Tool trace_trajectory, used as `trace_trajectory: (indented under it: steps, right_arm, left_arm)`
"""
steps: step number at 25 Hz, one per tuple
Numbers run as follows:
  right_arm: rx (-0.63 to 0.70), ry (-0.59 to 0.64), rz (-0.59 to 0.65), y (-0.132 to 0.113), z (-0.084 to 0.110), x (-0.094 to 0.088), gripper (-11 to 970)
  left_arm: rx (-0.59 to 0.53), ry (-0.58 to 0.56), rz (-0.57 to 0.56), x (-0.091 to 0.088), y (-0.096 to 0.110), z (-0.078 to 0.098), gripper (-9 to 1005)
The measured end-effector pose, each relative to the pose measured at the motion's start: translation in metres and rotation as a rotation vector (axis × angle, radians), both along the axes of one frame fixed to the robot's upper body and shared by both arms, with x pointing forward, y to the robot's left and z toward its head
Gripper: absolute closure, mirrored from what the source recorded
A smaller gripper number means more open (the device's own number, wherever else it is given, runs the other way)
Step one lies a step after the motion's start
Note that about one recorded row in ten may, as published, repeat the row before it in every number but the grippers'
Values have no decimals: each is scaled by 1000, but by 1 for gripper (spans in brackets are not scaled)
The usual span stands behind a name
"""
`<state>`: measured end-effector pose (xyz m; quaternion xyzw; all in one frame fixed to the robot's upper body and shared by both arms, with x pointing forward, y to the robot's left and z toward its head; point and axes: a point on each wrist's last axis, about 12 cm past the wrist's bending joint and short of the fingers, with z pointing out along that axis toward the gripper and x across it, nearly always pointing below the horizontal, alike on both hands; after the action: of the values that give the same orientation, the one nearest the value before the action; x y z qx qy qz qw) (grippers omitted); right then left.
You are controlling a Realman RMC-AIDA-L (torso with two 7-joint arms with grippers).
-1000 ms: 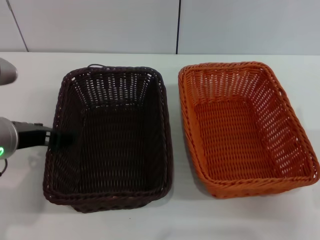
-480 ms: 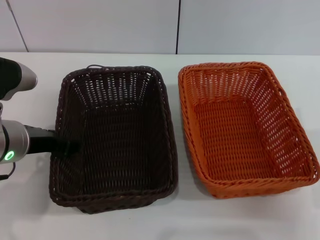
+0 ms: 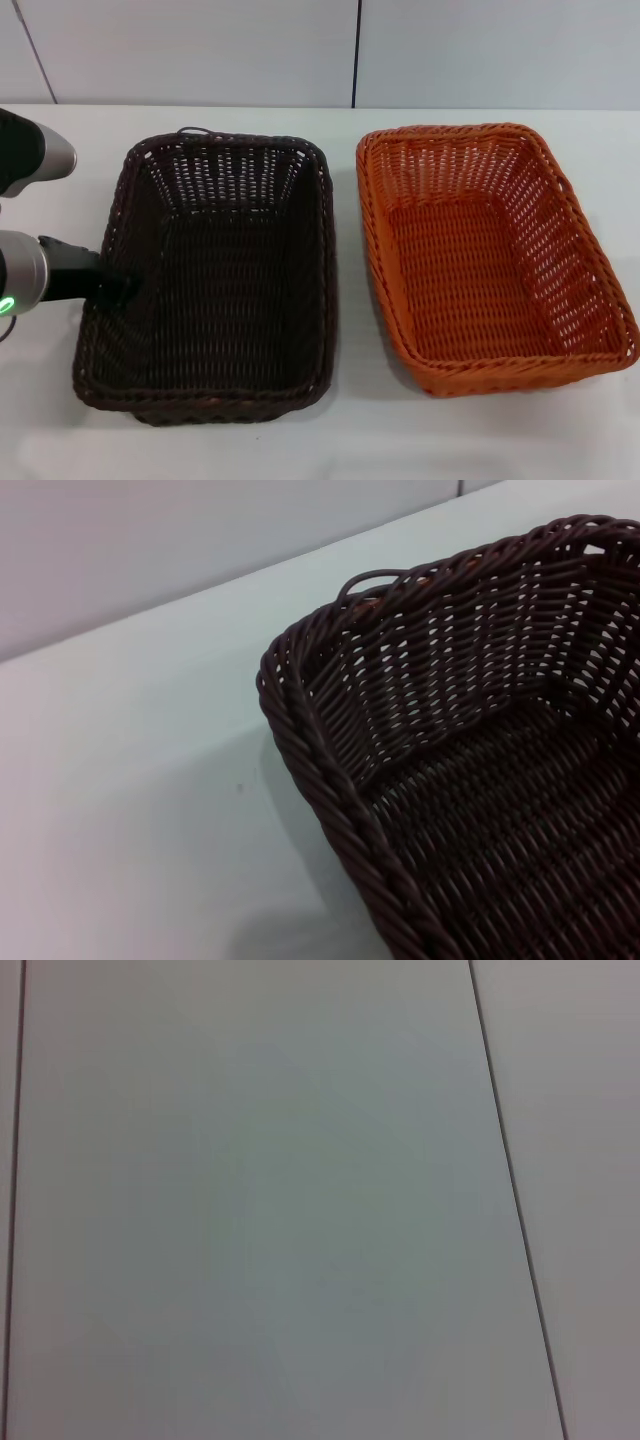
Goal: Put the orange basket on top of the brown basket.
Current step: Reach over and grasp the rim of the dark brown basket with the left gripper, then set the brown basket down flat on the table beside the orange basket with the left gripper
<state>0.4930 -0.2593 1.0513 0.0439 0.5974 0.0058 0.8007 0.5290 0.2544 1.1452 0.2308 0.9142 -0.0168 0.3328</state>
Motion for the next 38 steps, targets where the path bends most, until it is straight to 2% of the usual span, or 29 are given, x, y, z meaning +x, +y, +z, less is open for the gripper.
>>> trace_trajectory:
  steps: [3, 6, 11, 12, 13, 16, 17, 18, 20, 21, 22, 23, 25, 33, 38]
  right_arm:
    - [6, -4, 1, 1, 1, 0, 161]
    - [11, -8, 1, 2, 2, 1, 162]
    - [19, -13, 2, 4, 3, 1, 164]
    - [21, -14, 2, 4, 4, 2, 164]
    - [21, -14, 2, 4, 4, 2, 164]
    - [26, -17, 3, 5, 4, 2, 165]
    - [30, -19, 4, 6, 5, 2, 166]
    - [30, -19, 4, 6, 5, 2, 166]
    - [31, -19, 4, 6, 5, 2, 167]
    - [31, -19, 3, 6, 5, 2, 167]
    - [32, -21, 2, 6, 5, 1, 167]
    - [32, -22, 1, 6, 5, 1, 167]
    - [33, -24, 1, 6, 5, 1, 168]
    - [34, -25, 2, 6, 6, 2, 171]
    - [32, -24, 1, 5, 6, 3, 172]
  left_arm:
    - [6, -6, -21, 0, 2, 1, 627]
    - [16, -34, -138, 1, 14, 10, 696]
    - [71, -71, -253, 7, 28, 27, 709]
    - [89, -78, -316, 13, 32, 34, 711]
    - [89, -78, -316, 13, 32, 34, 713]
    - [97, -88, -447, 22, 32, 42, 720]
    - [101, -93, -524, 28, 29, 44, 722]
    - [101, -93, -524, 28, 29, 44, 724]
    - [106, -92, -624, 38, 21, 46, 729]
    - [108, -93, -639, 40, 20, 46, 731]
    - [119, -101, -708, 47, 13, 47, 733]
    - [119, -101, -708, 47, 13, 47, 736]
    - [145, -122, -781, 53, 5, 48, 743]
    - [177, -165, -871, 69, -14, 45, 775]
    - [207, -193, -889, 77, -31, 30, 781]
